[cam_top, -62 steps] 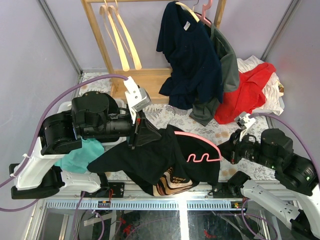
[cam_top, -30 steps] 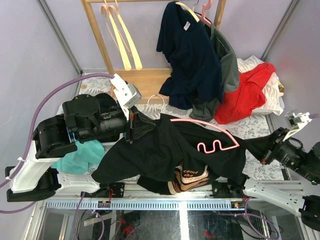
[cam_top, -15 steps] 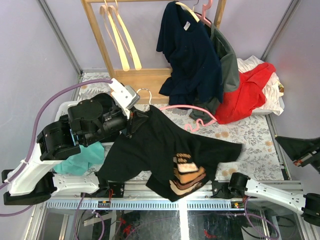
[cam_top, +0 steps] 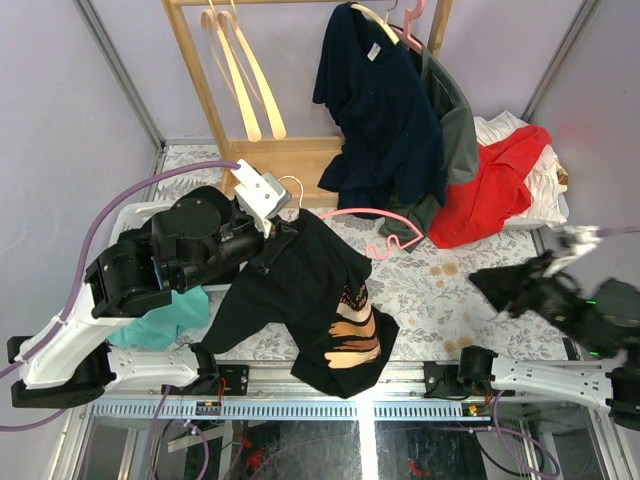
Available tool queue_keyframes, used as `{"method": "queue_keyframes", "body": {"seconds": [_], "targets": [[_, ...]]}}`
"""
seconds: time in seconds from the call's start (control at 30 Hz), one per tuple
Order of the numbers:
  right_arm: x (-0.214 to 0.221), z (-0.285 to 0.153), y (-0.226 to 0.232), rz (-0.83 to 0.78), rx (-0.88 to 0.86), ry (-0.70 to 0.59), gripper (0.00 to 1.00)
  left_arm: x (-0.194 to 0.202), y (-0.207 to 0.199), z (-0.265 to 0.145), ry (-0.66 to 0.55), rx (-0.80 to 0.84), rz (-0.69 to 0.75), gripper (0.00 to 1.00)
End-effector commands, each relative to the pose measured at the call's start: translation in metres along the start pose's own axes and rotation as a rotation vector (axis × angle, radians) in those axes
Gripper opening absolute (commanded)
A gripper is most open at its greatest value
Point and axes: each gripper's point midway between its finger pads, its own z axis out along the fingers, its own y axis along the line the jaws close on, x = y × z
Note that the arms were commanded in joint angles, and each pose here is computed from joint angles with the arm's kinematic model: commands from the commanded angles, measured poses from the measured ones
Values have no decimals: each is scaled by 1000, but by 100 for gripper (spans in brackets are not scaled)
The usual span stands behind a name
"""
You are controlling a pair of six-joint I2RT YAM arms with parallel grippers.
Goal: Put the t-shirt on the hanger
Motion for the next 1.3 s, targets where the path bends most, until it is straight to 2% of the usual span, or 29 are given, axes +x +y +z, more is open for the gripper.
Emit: {"method": "queue_keyframes", "body": {"seconds": [0.0, 0.13, 0.33, 0.53, 0.83, 1.0, 1.27], "targets": [[17, 44, 58, 73, -144, 25, 46, -48, -2, -18, -173, 37, -27, 0], [56, 75, 66, 172, -130, 62, 55, -53, -11, -27, -204, 100, -25, 0], [93, 85, 53, 286, -83, 108, 55, -65, -20, -59, -241, 197, -18, 0], [118, 80, 52, 429, -150, 131, 55, -75, -45, -87, -263, 371, -2, 0], [100, 74, 100, 485, -346, 160, 61, -74, -72, -113, -231, 557, 20, 0], [93, 69, 135, 510, -481, 209, 64, -64, -83, -111, -185, 617, 19, 0], [83, 49, 155, 511, -558, 300, 73, -45, -98, -100, -125, 690, 7, 0]]}}
